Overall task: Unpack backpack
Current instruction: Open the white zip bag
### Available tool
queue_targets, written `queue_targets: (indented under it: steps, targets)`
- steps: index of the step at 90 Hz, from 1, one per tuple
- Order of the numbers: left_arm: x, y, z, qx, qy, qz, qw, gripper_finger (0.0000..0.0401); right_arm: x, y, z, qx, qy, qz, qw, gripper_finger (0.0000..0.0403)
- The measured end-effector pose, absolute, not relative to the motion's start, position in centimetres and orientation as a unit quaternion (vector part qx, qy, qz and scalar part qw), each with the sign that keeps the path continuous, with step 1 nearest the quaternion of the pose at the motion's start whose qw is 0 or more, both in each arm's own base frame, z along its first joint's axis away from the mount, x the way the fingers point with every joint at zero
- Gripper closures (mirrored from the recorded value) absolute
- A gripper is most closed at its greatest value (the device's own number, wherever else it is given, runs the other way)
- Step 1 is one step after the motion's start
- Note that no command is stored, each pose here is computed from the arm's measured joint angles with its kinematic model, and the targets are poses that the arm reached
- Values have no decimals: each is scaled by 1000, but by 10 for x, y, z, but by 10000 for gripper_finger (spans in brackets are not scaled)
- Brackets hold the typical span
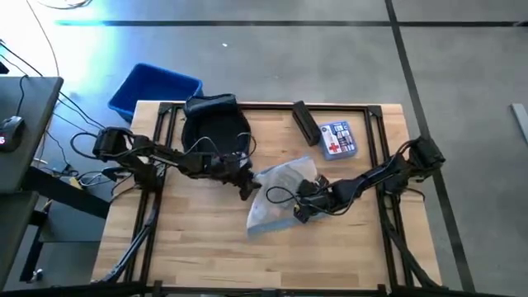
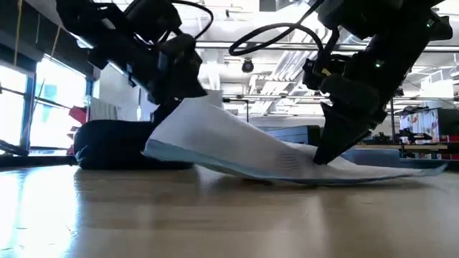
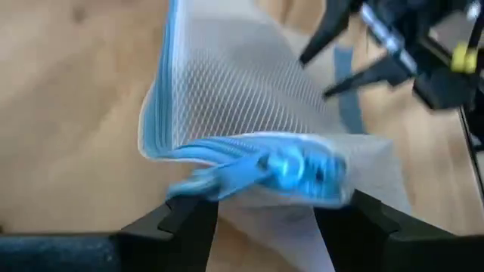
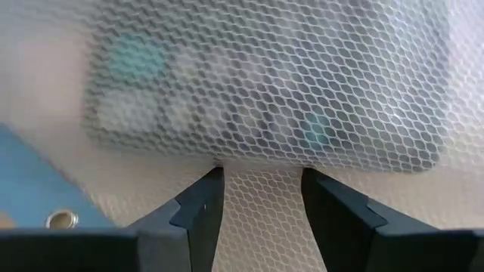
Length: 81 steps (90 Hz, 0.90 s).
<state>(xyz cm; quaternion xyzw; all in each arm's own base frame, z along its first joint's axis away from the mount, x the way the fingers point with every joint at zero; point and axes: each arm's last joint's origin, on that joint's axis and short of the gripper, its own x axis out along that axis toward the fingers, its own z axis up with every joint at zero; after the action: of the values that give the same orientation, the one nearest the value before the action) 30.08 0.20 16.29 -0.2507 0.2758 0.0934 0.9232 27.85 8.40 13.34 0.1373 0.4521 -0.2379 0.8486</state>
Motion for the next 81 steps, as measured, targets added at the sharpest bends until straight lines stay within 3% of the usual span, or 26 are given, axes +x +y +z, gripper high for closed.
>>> queue_targets:
  steps: [27,49,61,70,81]
  targets:
    - [306,21,173,-241,215,103,941,213,285,95,140,103,434,-180,877,238]
    - [308,25,184,-260,184,39,947,213,302,116,155,6,319,-110,941,238]
    - [310,19,190,-263,160,4,951,213,309,116,152,-37,281,-152,947,238]
    - [310,15,190,-263,163,0,951,213,314,101,144,-15,290,-191,938,238]
    - [307,11,182,-286,207,9,935,213,318,90,137,28,309,-180,933,238]
